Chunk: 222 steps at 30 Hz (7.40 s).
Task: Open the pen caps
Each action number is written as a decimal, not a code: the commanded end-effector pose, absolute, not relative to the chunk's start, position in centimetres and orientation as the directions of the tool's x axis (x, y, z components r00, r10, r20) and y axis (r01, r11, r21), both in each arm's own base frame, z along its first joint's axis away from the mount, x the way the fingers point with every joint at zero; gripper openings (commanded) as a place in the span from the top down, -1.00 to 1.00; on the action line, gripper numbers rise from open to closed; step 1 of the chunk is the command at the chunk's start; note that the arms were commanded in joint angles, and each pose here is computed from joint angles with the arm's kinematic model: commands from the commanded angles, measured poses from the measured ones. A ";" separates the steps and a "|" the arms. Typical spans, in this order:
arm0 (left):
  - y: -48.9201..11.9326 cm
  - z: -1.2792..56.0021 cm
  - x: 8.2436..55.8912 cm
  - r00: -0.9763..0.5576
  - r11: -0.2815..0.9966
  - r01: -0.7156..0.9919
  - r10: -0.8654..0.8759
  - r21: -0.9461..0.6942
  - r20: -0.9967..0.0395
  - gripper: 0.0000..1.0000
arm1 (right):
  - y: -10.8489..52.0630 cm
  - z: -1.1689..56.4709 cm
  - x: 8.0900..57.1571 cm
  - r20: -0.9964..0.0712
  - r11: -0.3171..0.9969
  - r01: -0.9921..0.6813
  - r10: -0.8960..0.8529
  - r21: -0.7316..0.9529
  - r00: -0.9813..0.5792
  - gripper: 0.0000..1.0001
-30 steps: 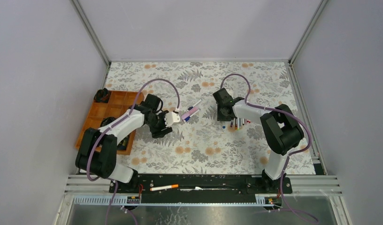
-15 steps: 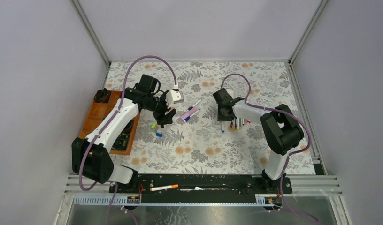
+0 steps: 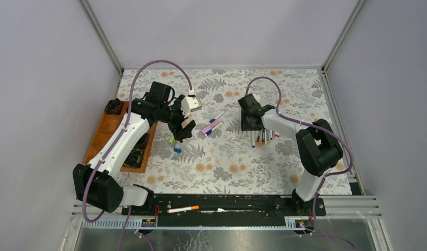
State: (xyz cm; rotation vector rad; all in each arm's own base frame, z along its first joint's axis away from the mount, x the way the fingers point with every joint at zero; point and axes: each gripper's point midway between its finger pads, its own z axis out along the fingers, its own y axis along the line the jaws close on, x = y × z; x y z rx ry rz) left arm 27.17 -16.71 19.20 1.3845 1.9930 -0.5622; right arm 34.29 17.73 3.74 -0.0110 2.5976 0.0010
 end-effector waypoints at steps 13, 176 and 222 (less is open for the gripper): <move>-16.4 21.3 28.9 -0.269 0.448 0.893 0.611 0.045 -0.745 -0.97 | 28.8 7.3 42.0 -0.514 0.957 -0.145 0.005 0.251 -0.858 -0.04; -17.3 15.3 20.5 0.192 -0.073 0.974 0.766 0.215 -0.613 1.00 | 38.3 22.4 21.4 -0.194 0.359 -0.286 -0.272 0.888 -0.943 -0.08; -12.5 6.5 25.0 0.076 0.027 0.971 0.905 0.236 -0.418 1.00 | 26.2 11.1 26.0 -0.331 0.830 -0.238 -0.069 0.504 -0.941 1.00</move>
